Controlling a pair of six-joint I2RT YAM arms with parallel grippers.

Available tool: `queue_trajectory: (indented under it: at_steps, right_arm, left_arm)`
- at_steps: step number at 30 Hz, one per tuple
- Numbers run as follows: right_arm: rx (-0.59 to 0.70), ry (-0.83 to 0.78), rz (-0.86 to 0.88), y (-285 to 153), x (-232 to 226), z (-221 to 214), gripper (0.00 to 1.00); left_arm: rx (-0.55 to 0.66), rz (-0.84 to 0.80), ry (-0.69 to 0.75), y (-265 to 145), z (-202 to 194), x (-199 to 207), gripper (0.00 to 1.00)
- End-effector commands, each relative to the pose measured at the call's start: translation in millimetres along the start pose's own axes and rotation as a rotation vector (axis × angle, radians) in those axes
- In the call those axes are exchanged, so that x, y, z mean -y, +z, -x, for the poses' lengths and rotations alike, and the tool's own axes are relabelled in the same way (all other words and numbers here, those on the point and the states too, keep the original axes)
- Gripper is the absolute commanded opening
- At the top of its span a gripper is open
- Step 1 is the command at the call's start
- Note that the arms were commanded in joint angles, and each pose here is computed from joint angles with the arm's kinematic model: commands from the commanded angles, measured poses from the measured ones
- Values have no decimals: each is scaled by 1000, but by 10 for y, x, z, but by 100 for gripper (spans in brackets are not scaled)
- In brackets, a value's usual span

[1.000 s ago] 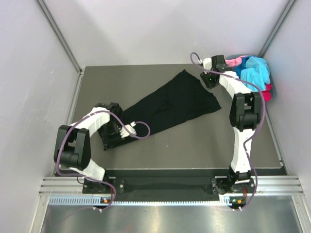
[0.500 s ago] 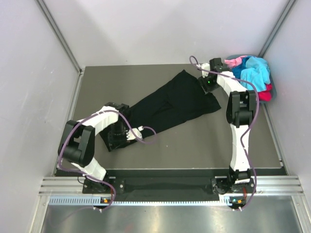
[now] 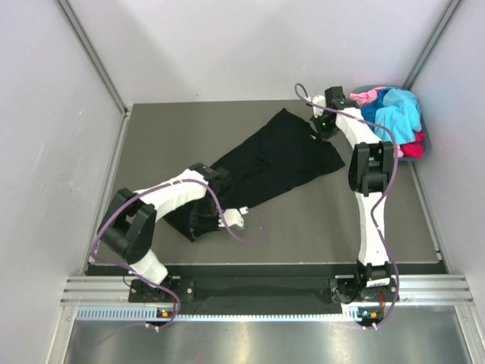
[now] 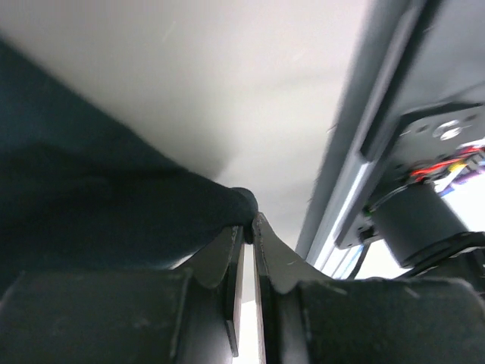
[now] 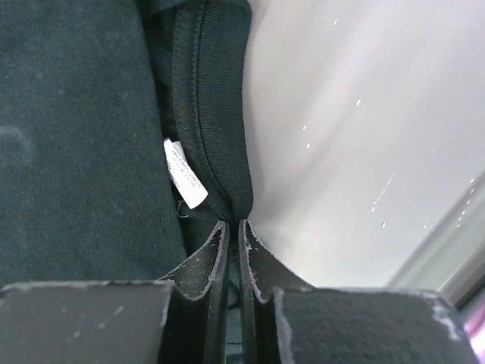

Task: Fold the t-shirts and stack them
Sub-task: Fold the tshirt

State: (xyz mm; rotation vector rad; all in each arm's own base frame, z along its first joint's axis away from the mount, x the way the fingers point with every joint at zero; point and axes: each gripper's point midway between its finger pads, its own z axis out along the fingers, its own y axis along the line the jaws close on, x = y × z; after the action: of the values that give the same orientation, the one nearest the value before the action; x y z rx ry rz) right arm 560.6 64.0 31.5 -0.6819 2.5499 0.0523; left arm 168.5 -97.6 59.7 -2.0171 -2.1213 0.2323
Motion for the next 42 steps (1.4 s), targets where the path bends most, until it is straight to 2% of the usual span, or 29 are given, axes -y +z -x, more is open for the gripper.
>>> queue_trajectory:
  at_steps: [1, 9, 15, 18, 24, 32, 38, 42]
  right_arm:
    - [84, 2, -18, 171, 47, 216, 4]
    - [303, -84, -75, 170, -114, 972, 2]
    - [488, -144, -128, 55, -239, 1523, 0]
    - [568, -151, -131, 22, -312, 1771, 0]
    - [711, -205, -171, 22, -499, 2162, 0]
    - [856, -238, -261, 51, -484, 2457, 0]
    - [908, -264, -309, 38, -441, 2534, 0]
    - [945, -267, -323, 18, -424, 2581, 0]
  left_arm:
    - [56, -122, 50, -11, 319, 328, 13]
    - [82, -248, 248, 99, 1099, 842, 13]
    - [165, -289, 319, 154, 1722, 1124, 13]
    - [170, -287, 356, 215, 1956, 1220, 13]
    - [175, -267, 355, 332, 2184, 1104, 14]
    - [268, -186, 366, 271, 2598, 930, 19]
    - [329, -105, 360, 168, 2905, 772, 24]
    - [352, -86, 351, 111, 3041, 726, 23]
